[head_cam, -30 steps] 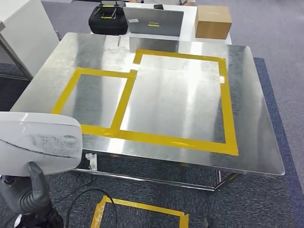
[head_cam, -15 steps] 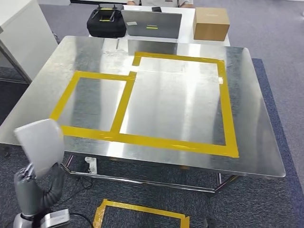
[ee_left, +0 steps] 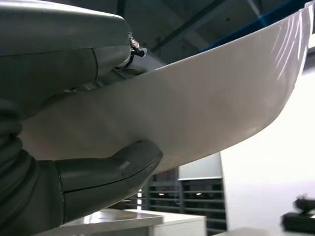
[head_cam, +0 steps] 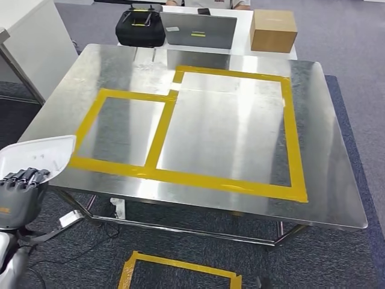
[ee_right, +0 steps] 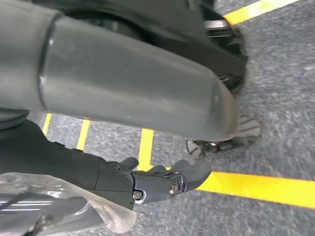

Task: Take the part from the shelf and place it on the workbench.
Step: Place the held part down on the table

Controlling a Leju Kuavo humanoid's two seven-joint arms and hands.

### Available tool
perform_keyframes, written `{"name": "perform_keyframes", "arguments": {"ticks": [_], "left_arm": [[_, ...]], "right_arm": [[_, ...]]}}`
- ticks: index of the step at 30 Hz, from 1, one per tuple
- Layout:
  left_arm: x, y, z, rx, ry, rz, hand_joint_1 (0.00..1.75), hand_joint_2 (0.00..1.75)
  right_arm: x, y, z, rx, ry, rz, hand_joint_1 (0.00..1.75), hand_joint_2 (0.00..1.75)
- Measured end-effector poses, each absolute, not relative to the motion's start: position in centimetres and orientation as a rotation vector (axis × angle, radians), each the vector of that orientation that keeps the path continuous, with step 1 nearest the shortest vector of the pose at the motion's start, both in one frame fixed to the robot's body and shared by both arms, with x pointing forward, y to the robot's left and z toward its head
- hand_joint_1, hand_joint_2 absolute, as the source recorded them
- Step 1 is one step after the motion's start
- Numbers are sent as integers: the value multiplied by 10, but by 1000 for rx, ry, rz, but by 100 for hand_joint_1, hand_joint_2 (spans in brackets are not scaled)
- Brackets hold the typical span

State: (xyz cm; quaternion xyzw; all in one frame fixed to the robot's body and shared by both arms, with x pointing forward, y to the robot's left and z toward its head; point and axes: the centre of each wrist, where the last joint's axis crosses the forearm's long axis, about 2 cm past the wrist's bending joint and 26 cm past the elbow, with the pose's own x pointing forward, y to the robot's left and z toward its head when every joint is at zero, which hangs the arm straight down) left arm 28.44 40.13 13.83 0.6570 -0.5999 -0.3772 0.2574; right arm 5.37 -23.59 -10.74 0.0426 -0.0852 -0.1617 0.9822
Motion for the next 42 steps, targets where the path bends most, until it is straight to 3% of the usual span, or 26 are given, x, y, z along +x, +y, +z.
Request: {"name": "perform_keyframes", "arguments": {"ticks": [6,10,18,26,33,37,39,42], "left_arm": [[315,463,153,1889,-1425,-1095,175,175],[342,465,157,1868,-1404,-1171,175,175],[407,404,179,1804,-1504,-1265,175,175],[439,352,198,1721,-1593,-1347,175,175],[459,278,224,1625,-1759,-1428,175,175],[459,238,233,1565,-1837,-1465,0,175],[458,227,235,1533,-1869,-1472,0,175],[455,215,239,1517,-1916,-1474,0,44]], "right_arm": [[54,-231,-107,88,-155,-314,0,0],[54,-229,-106,93,-147,-300,0,0],[60,-229,-106,100,-169,-263,0,0],[56,-230,-106,86,-142,-250,0,0],[57,-233,-107,88,-127,-242,0,0],[58,-233,-106,94,-132,-237,0,0],[57,-233,-107,94,-140,-235,0,0],[55,-233,-107,97,-149,-231,0,0]]}}
